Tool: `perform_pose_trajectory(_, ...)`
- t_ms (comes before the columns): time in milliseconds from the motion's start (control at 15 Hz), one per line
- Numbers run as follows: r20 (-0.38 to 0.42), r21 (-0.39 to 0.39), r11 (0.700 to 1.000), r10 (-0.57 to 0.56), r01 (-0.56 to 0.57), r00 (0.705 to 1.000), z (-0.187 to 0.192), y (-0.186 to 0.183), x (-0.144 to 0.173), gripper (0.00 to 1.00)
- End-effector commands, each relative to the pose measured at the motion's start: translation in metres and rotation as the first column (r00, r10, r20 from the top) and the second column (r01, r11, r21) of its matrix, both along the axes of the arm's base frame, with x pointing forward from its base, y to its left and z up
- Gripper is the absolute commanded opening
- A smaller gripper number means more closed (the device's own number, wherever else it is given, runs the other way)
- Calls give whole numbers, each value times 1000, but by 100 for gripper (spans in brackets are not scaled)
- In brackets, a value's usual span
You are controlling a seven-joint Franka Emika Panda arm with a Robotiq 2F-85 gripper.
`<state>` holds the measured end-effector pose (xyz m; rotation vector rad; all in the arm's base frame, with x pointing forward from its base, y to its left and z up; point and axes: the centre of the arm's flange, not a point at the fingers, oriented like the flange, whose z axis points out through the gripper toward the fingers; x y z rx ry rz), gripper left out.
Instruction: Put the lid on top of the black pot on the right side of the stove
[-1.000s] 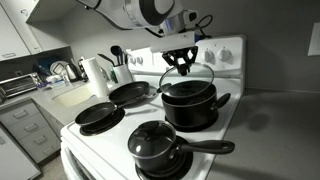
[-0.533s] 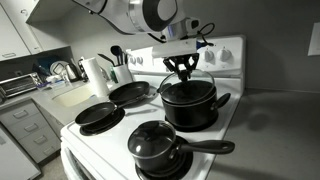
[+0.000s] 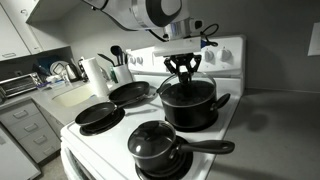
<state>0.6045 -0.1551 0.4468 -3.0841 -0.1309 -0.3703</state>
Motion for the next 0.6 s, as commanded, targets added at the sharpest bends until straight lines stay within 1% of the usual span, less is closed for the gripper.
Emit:
perform_pose_trajectory(0, -53, 7, 999, 33, -33, 998, 9, -4, -2, 13)
perform_pose_trajectory(200, -135, 13, 998, 62, -61, 989, 3, -3, -4, 13)
perform_pose_trajectory(267, -163, 11, 998, 69, -68, 984, -7, -1, 2, 13)
perform_pose_trajectory(333, -184, 8, 997, 74, -74, 980, -8, -1, 2, 13)
perform_pose_trajectory(400, -202, -1, 997, 79, -81, 976, -11, -1, 2, 13)
perform_pose_trajectory(533, -210, -21, 996, 81, -87, 974, -11, -1, 5, 13)
